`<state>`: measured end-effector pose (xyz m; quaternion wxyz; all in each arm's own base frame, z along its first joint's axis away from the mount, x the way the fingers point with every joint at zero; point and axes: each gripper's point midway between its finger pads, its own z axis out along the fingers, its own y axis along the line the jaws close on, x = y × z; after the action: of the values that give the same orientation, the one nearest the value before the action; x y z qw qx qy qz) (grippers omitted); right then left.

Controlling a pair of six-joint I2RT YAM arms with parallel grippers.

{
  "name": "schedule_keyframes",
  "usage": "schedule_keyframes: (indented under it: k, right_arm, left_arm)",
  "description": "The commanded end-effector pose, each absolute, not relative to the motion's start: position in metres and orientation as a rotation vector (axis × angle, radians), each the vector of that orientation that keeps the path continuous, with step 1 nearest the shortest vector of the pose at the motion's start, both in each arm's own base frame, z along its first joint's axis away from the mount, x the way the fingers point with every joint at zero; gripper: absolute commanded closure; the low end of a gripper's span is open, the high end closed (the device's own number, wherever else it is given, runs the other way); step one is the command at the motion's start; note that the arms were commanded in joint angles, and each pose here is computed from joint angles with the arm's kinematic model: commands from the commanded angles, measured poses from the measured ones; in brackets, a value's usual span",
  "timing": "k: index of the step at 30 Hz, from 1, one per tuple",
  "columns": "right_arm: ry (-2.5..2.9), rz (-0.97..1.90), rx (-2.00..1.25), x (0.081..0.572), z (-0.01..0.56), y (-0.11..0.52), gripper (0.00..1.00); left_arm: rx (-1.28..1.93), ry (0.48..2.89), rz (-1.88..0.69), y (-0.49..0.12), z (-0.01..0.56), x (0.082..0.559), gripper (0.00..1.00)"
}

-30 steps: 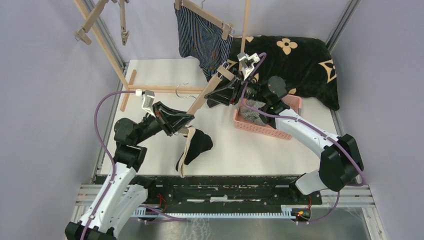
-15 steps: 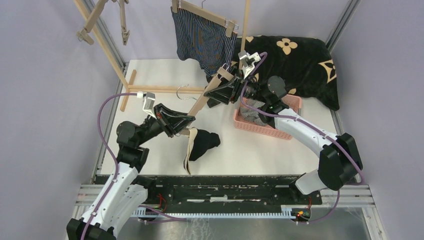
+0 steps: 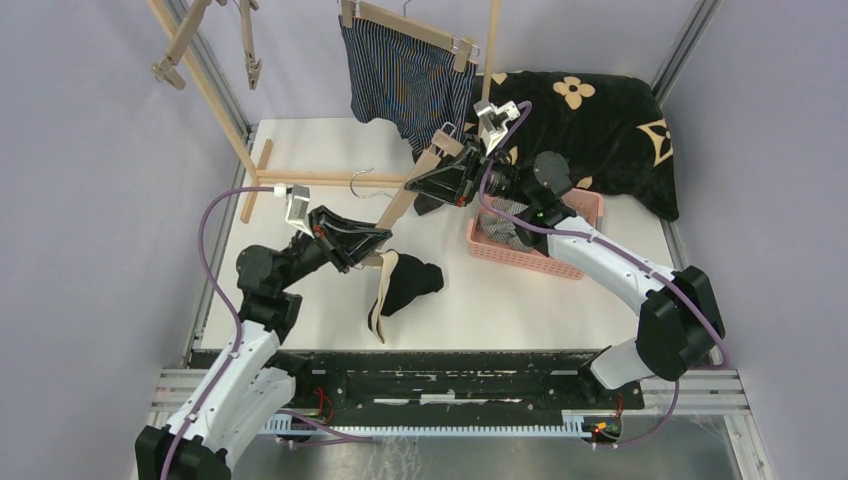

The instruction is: Remove the underwear clipped to the hanger

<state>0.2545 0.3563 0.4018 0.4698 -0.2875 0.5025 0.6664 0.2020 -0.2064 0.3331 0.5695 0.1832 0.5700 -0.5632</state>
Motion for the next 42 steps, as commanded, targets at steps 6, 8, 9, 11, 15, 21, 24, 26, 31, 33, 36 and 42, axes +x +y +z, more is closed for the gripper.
schedule_keyframes:
  k: [6,8,9,11,15,21,24,26,31,33,36,42]
  right_arm:
    - [1.101,1.46,-0.761,0.251,0.421,0.345,0.99]
    - [1.098,1.457,-0.763,0.25,0.422,0.345,0.99]
    - [1.097,1.454,-0.761,0.249,0.423,0.344,0.99]
    - [1.101,1.438,-0.757,0.251,0.422,0.343,0.99]
    - [1.104,1.416,-0.739,0.254,0.423,0.342,0.99]
    - [1.073,1.418,-0.731,0.253,0.434,0.34,0.99]
    - [1.065,1.407,-0.729,0.251,0.438,0.338,0.99]
    - [1.06,1.395,-0.729,0.25,0.441,0.336,0.99]
    - [1.056,1.372,-0.72,0.251,0.444,0.334,0.99]
    - [1.058,1.365,-0.718,0.252,0.445,0.333,0.99]
    - [1.06,1.351,-0.714,0.254,0.446,0.333,0.99]
    - [1.068,1.338,-0.704,0.258,0.445,0.333,0.99]
  left_arm:
    - [0.381,1.284,-1.282,-0.199,0.347,0.199,0.4]
    - [0.383,1.299,-1.243,-0.196,0.344,0.2,0.37]
    - [0.381,1.316,-1.219,-0.195,0.341,0.201,0.36]
    - [0.372,1.345,-1.155,-0.189,0.336,0.205,0.36]
    - [0.365,1.374,-1.108,-0.185,0.329,0.205,0.35]
    - [0.295,1.433,-1.041,-0.177,0.311,0.219,0.37]
    - [0.289,1.436,-1.031,-0.176,0.31,0.222,0.38]
    - [0.291,1.443,-1.03,-0.177,0.309,0.223,0.38]
    - [0.295,1.462,-1.035,-0.178,0.303,0.225,0.44]
    - [0.302,1.466,-1.043,-0.18,0.302,0.225,0.47]
    - [0.313,1.46,-1.056,-0.181,0.303,0.222,0.48]
    - [0.336,1.439,-1.08,-0.184,0.308,0.217,0.51]
